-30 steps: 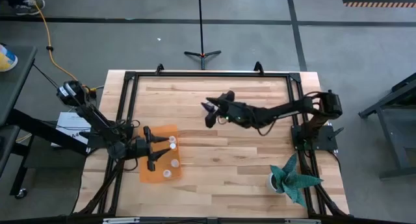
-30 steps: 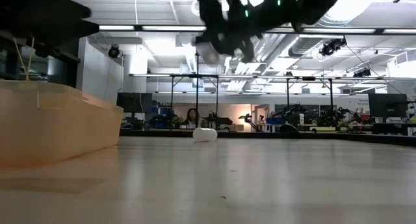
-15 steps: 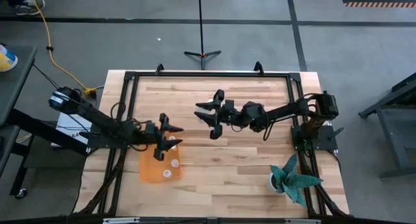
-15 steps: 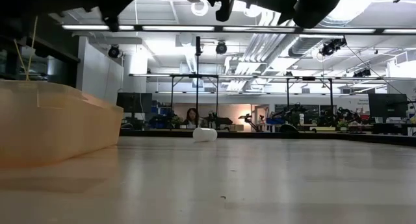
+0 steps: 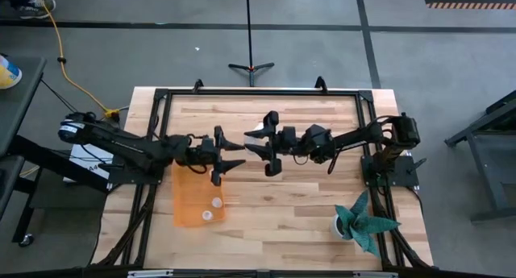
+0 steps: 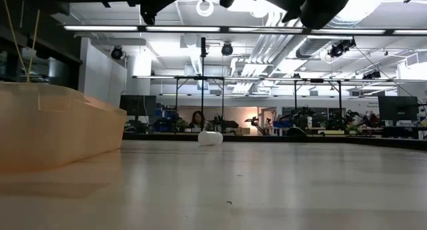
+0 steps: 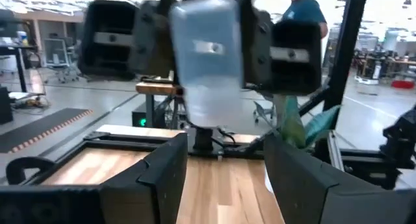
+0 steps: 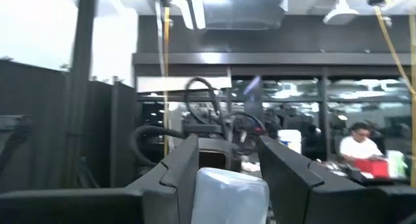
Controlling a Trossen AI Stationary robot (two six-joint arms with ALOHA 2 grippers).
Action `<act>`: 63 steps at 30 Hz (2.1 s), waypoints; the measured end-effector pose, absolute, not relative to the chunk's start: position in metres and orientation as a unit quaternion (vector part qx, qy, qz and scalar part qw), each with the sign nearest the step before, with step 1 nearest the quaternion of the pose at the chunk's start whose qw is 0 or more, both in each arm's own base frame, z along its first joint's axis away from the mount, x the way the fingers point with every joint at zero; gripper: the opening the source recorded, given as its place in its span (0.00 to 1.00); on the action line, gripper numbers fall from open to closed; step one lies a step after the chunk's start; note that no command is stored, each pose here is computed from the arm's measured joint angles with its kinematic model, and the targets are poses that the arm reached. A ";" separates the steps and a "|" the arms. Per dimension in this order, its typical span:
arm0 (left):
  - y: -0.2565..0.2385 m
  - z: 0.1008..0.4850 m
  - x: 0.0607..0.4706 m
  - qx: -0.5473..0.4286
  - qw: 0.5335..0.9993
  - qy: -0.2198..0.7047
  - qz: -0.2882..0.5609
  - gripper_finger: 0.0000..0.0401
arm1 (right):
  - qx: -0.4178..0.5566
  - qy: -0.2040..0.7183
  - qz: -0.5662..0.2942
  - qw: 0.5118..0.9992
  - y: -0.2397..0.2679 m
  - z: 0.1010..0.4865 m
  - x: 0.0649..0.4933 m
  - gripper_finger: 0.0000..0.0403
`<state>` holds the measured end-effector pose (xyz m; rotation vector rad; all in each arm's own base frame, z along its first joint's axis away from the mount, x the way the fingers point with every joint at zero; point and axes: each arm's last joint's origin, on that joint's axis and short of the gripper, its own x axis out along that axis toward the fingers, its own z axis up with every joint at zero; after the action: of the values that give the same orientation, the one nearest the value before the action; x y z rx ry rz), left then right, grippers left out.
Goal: Pick and place pill bottles into a basket
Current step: Put the transparent pill bottle into the orange bin
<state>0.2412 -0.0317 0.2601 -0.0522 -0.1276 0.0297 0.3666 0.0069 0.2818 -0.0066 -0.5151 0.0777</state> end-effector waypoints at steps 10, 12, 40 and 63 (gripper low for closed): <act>-0.023 0.264 0.249 -0.042 0.993 -0.109 -0.012 0.59 | -0.038 -0.258 0.042 0.964 0.007 0.282 0.366 0.33; -0.024 0.262 0.254 -0.041 0.994 -0.101 -0.012 0.59 | -0.040 -0.259 0.049 0.964 0.008 0.282 0.366 0.33; -0.025 0.267 0.272 -0.015 0.995 -0.096 0.006 0.42 | -0.032 -0.251 0.072 0.965 0.009 0.281 0.367 0.35; -0.046 0.292 0.210 0.022 0.982 0.129 0.135 0.43 | -0.068 -0.101 -0.076 0.990 -0.001 0.353 0.297 0.56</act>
<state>0.2103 -0.0455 0.2923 0.0448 0.2585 0.2714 0.2972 -0.0014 0.3533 -0.1358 -0.2035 -0.1529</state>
